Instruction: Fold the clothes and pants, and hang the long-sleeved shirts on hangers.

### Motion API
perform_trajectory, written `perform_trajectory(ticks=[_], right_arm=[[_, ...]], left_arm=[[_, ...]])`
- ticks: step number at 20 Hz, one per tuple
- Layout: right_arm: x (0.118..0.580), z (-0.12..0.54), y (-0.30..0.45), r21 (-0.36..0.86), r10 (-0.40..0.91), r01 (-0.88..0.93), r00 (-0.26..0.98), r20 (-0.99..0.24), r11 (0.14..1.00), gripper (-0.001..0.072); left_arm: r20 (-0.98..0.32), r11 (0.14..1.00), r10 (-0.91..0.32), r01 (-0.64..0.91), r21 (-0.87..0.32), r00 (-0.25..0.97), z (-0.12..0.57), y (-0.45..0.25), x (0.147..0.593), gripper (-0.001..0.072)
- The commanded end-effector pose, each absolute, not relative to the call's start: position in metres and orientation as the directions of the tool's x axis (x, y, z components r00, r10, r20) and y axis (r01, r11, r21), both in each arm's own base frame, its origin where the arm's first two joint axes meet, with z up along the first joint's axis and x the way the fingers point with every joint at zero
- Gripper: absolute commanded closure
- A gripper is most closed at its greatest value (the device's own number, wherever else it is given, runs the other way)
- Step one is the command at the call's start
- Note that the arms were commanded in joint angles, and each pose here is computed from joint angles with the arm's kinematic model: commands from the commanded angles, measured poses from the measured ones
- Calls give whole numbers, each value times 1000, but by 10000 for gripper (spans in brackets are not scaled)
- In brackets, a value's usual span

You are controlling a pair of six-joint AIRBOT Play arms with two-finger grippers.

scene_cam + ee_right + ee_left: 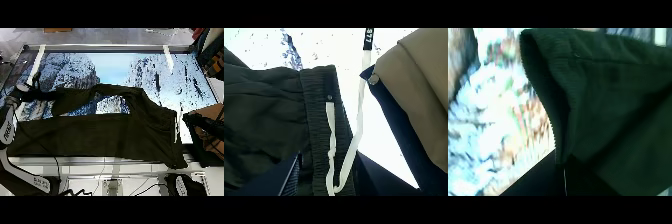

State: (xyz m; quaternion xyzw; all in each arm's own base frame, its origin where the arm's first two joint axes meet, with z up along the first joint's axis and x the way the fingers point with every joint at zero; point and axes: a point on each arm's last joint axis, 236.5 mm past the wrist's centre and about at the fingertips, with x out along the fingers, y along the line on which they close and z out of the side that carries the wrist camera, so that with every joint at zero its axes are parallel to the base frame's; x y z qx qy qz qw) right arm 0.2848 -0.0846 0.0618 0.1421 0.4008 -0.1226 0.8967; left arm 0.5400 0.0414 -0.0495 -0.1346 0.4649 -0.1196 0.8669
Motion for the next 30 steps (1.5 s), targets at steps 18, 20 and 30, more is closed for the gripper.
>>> perform_trajectory(ticks=[18,20,30], right_arm=[[292,14,-88,167,-56,359,535,-843,918,329],[293,-6,-88,172,-32,369,486,-874,914,329],[304,-37,-80,240,42,403,442,-896,883,329]], left_arm=[[-333,996,-33,59,70,942,256,102,573,685],[-377,999,-3,23,48,926,244,109,570,687],[-769,995,20,-89,-48,639,59,130,566,685]])
